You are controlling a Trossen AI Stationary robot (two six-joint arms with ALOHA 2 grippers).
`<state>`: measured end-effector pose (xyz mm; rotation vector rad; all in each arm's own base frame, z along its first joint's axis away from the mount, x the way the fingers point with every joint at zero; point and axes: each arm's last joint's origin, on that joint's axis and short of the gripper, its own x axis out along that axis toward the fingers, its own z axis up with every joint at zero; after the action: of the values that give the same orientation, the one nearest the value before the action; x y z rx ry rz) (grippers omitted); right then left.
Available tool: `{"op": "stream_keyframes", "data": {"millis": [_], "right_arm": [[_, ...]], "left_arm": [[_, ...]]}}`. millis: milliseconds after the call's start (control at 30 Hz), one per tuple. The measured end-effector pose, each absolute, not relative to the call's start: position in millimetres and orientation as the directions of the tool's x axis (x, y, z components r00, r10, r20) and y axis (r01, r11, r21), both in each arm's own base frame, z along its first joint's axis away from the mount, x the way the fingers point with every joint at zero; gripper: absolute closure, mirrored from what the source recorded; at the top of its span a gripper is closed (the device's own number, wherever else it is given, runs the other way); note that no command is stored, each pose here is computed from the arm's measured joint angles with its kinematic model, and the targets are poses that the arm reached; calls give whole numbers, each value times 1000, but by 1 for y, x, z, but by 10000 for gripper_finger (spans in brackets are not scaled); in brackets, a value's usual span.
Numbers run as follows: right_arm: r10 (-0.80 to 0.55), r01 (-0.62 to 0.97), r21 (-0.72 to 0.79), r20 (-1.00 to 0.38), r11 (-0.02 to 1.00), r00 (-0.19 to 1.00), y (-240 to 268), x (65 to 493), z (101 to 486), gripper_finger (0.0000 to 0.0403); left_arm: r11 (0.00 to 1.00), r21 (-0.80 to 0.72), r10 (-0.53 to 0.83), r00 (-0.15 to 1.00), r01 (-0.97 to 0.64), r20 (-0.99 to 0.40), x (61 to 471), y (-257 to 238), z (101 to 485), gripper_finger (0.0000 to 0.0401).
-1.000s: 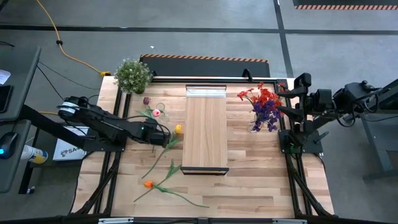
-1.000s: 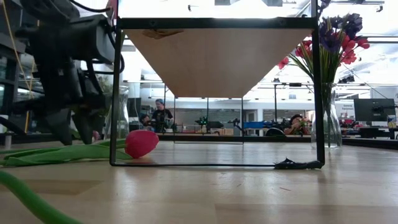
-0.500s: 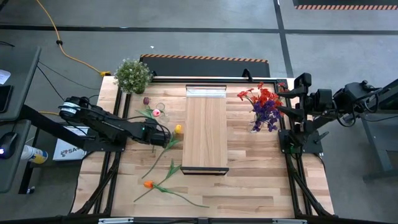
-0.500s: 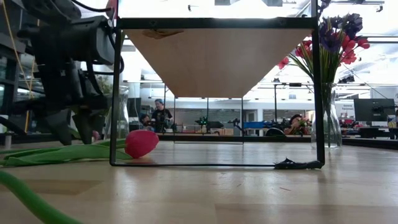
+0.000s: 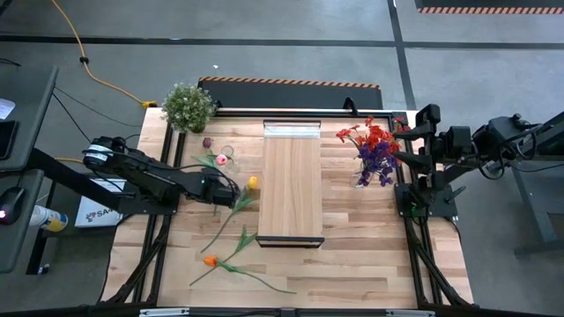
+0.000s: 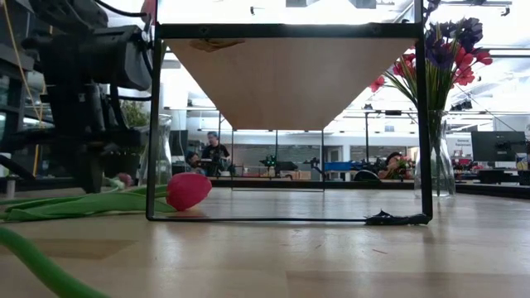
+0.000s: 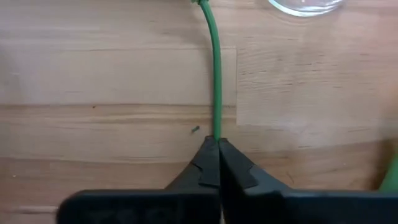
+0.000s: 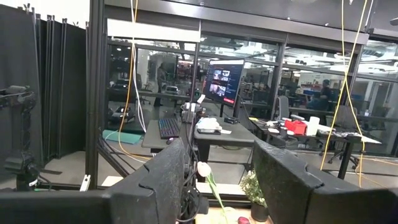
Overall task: Pick and place flowers into a vace then onto a shelf
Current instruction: Put the dark red tulip into the left transparent vase
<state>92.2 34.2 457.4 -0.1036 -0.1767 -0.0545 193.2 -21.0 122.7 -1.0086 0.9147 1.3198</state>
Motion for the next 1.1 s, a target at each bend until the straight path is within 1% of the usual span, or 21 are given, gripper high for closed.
{"op": "stream_keyframes", "data": {"millis": [233, 433, 567, 767, 1000, 1100], "right_arm": [[-45, 63, -98, 178, 993, 983, 34, 92, 457, 221], [-46, 64, -98, 178, 993, 983, 34, 92, 457, 222], [-47, 65, -98, 178, 993, 983, 34, 92, 457, 221], [-47, 66, -103, 178, 992, 983, 34, 92, 457, 222], [-66, 86, -109, 176, 990, 982, 34, 92, 457, 221], [-69, 89, -109, 175, 990, 982, 34, 92, 457, 222]], "left_arm": [[-51, -66, 319, 47, -996, -947, 192, -21, 123, 379], [-53, -62, 312, 43, -997, -949, 193, -21, 131, 380], [-51, 6, 287, -20, -999, -958, 191, -22, 137, 380], [-45, 58, 275, -68, -997, -959, 191, -24, 146, 380], [-25, 111, 290, -114, -993, -950, 191, -35, 164, 380], [-26, 160, 312, -160, -987, -936, 188, -42, 176, 380]]}}
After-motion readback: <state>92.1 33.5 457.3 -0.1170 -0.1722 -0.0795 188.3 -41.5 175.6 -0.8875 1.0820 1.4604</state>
